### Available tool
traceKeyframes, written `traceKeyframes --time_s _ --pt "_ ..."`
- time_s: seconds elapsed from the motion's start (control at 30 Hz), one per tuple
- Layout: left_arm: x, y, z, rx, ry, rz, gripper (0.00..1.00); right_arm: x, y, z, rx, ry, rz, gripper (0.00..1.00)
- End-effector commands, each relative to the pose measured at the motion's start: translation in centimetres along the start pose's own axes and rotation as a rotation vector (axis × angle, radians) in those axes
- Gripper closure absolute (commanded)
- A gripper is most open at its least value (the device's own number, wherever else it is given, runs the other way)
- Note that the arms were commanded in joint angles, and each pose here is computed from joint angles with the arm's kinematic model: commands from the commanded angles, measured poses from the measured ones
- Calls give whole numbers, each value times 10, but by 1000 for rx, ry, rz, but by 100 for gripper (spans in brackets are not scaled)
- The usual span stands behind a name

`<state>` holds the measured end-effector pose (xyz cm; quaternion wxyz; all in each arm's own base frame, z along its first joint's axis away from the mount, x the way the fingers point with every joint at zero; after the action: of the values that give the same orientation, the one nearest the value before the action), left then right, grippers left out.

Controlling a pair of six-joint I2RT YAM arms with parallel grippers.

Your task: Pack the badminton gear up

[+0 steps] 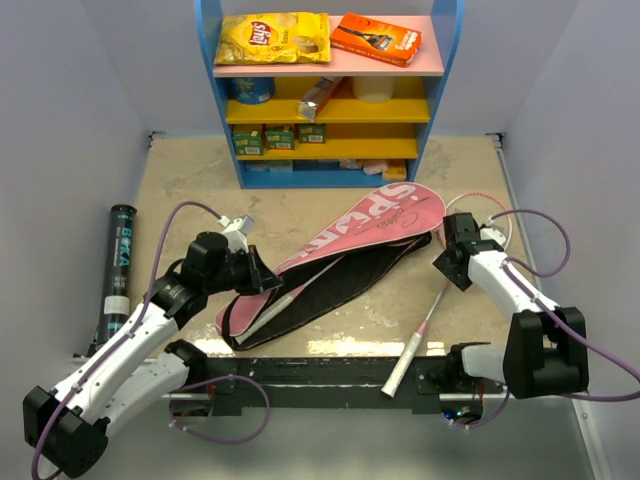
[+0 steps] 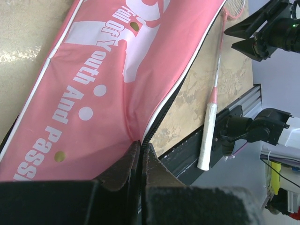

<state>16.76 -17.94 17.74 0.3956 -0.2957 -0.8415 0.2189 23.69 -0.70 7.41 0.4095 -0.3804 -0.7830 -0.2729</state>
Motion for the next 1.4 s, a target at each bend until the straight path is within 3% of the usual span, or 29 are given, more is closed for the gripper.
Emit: traceKeyframes --time_s 0.0,0.33,0.43,0.47,0.57,0.83,1.17,1.37 --pt "7 -19 -22 -43 -72 74 100 -13 7 7 49 22 -49 45" --pt "4 -18 -24 -40 -67 69 100 -37 6 24 77 87 9 55" --pt "4 -18 -24 -38 -68 66 100 -43 2 31 73 105 24 65" --pt "4 -18 -24 -37 -67 64 100 -44 2 32 74 108 29 77" --pt "4 -17 -24 -36 -65 57 100 -44 1 30 73 102 43 100" --pt "5 -16 -25 -30 -71 43 100 -24 2 2 16 -24 30 100" --pt "0 -15 -28 -25 -80 44 100 61 6 -52 -3 -161 -119 100" --pt "-6 -13 -27 -20 -72 44 100 100 9 -47 26 -99 -273 100"
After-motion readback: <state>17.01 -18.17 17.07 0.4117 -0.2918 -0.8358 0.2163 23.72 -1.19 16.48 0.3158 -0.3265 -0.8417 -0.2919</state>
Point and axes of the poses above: each gripper's point midway between its finger pads, its own x axis back along the fingers, its own y axis along the line the jaws close on, z = x × y, the point moved 3 cm from there along x, back along the fingers, and after that the axes turned 7 degrees about -x, right-handed, at the moved point
